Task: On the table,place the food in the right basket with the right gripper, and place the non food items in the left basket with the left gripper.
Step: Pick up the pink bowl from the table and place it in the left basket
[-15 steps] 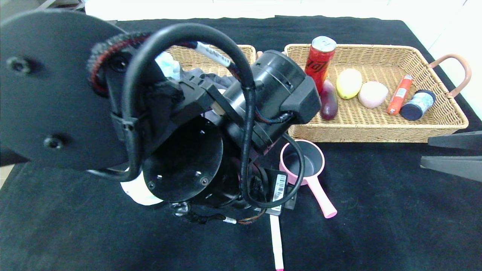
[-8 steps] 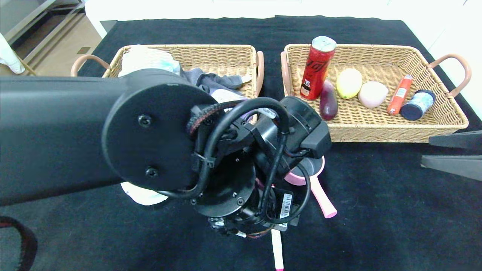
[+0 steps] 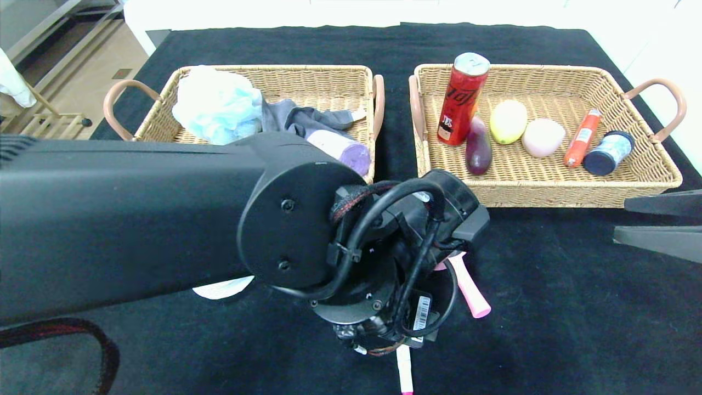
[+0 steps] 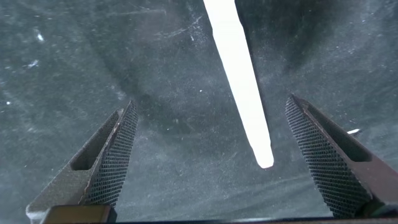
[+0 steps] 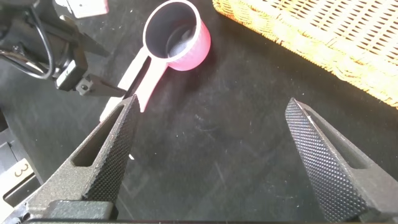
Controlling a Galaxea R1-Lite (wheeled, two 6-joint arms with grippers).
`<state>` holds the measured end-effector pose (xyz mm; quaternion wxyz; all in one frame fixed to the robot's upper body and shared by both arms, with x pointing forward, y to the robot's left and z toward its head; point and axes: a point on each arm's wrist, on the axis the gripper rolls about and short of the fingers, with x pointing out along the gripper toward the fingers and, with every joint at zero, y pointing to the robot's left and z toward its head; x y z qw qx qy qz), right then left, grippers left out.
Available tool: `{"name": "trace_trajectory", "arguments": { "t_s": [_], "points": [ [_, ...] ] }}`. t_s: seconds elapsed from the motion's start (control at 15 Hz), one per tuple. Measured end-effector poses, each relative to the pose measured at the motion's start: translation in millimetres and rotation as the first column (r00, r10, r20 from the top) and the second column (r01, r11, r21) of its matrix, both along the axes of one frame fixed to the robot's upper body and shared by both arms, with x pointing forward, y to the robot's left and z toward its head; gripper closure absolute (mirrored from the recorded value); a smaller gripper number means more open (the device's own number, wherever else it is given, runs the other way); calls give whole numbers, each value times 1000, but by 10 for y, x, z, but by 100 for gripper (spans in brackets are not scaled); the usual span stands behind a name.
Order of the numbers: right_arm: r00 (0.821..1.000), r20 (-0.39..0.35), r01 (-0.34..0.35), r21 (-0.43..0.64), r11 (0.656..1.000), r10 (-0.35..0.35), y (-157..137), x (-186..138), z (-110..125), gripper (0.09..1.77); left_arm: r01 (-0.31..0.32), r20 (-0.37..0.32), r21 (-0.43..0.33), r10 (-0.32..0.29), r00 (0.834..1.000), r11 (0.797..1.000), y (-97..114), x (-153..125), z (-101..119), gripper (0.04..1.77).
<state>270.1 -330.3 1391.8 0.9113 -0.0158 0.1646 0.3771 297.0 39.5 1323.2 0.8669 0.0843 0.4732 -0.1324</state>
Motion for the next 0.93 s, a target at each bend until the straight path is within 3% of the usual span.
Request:
{"name": "trace_trajectory", "arguments": {
  "t_s": [0.93],
  "points": [
    [1000,1,2,0,1000,-2,-2,1,1,15,11,-20,65,-9,1000,998,-74,-5,-138,9]
  ]
}}
